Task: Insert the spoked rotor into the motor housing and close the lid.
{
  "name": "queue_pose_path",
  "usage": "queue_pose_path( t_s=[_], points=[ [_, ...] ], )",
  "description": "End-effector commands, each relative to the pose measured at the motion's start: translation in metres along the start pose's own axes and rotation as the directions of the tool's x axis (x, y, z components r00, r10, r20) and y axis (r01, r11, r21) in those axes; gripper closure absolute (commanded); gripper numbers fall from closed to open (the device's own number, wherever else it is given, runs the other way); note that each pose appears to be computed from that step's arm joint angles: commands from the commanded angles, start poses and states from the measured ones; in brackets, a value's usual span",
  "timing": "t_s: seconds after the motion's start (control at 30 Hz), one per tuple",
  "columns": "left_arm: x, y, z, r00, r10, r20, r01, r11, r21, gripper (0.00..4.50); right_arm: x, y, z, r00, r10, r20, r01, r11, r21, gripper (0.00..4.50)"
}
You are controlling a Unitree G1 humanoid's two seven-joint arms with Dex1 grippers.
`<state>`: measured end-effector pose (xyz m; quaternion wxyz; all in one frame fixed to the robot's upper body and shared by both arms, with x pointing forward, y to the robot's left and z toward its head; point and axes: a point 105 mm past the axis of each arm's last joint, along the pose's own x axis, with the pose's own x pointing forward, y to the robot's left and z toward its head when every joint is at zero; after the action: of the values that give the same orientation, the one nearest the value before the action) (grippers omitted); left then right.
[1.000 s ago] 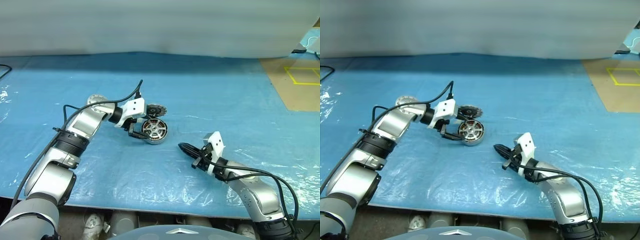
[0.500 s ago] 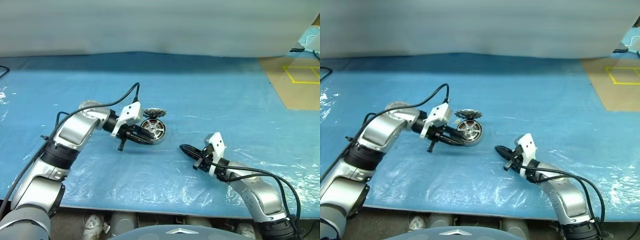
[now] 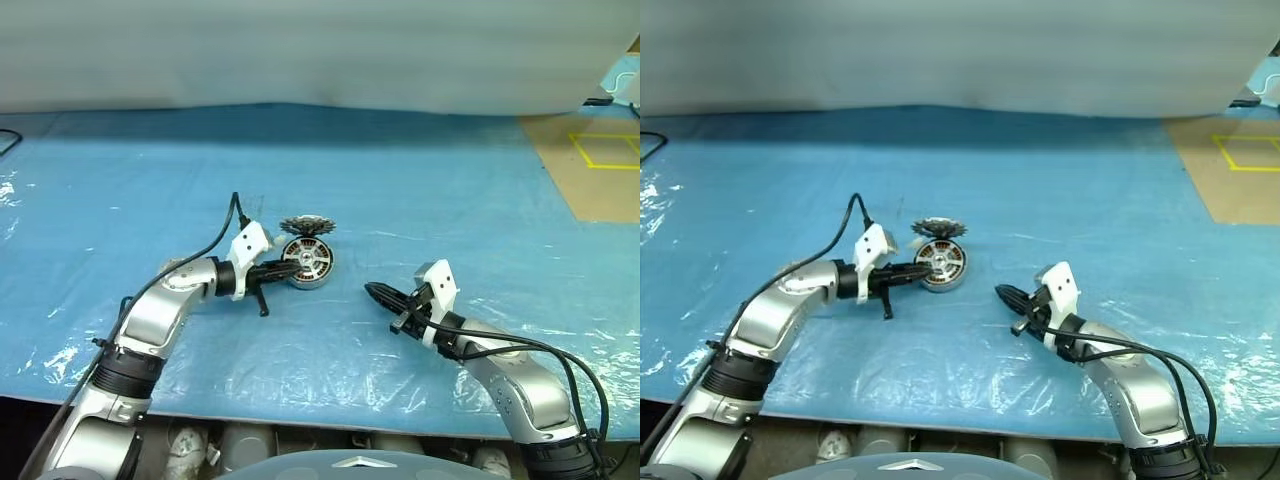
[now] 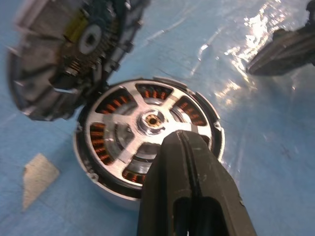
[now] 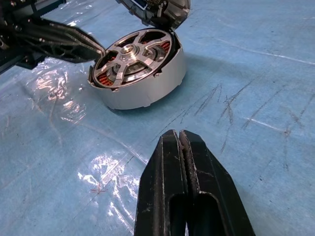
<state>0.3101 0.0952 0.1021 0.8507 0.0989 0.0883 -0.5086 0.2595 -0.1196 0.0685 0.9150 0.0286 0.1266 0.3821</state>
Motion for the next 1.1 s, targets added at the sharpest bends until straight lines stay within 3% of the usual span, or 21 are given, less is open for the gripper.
queue_pose_path(
  t_s=[0.03, 0.2, 0.4, 0.47, 0.7, 0.9, 1.1],
  points=[
    [-0.004, 0.007, 0.015, 0.995, 0.060, 0.075, -0.063, 0.997, 0.033, 4.47, 0.000, 0.001, 0.008, 1.000, 0.014, 0.019, -0.013, 1.000, -0.019, 4.50],
    [0.002, 0.009, 0.018, 0.989, 0.084, 0.119, -0.085, 0.996, 0.002, 4.47, 0.000, 0.000, 0.006, 1.000, 0.010, 0.011, -0.010, 1.000, -0.017, 4.50],
    [0.005, 0.011, -0.020, 0.992, 0.097, -0.075, -0.096, 0.995, 0.008, 4.47, 0.004, 0.005, 0.002, 1.000, 0.020, 0.014, -0.020, 1.000, 0.000, 4.50],
    [0.002, 0.008, -0.022, 0.993, 0.088, -0.080, -0.086, 0.996, 0.019, 4.47, 0.004, 0.005, 0.001, 1.000, 0.023, 0.013, -0.023, 1.000, 0.004, 4.50],
    [-0.006, -0.007, 0.035, 0.969, 0.053, 0.240, -0.059, 0.998, 0.019, 4.47, 0.000, -0.005, 0.018, 0.997, 0.030, 0.065, -0.029, 1.000, -0.011, 4.50],
    [-0.021, -0.020, 0.042, 0.938, 0.098, 0.332, -0.096, 0.995, -0.024, 4.47, -0.005, -0.020, 0.031, 0.998, -0.001, 0.069, 0.003, 1.000, -0.025, 4.50],
    [-0.038, -0.028, 0.018, 0.922, 0.234, 0.309, -0.221, 0.972, -0.077, 4.47, 0.008, -0.058, 0.038, 0.989, -0.143, -0.029, 0.140, 0.986, -0.088, 4.50]
  ],
)
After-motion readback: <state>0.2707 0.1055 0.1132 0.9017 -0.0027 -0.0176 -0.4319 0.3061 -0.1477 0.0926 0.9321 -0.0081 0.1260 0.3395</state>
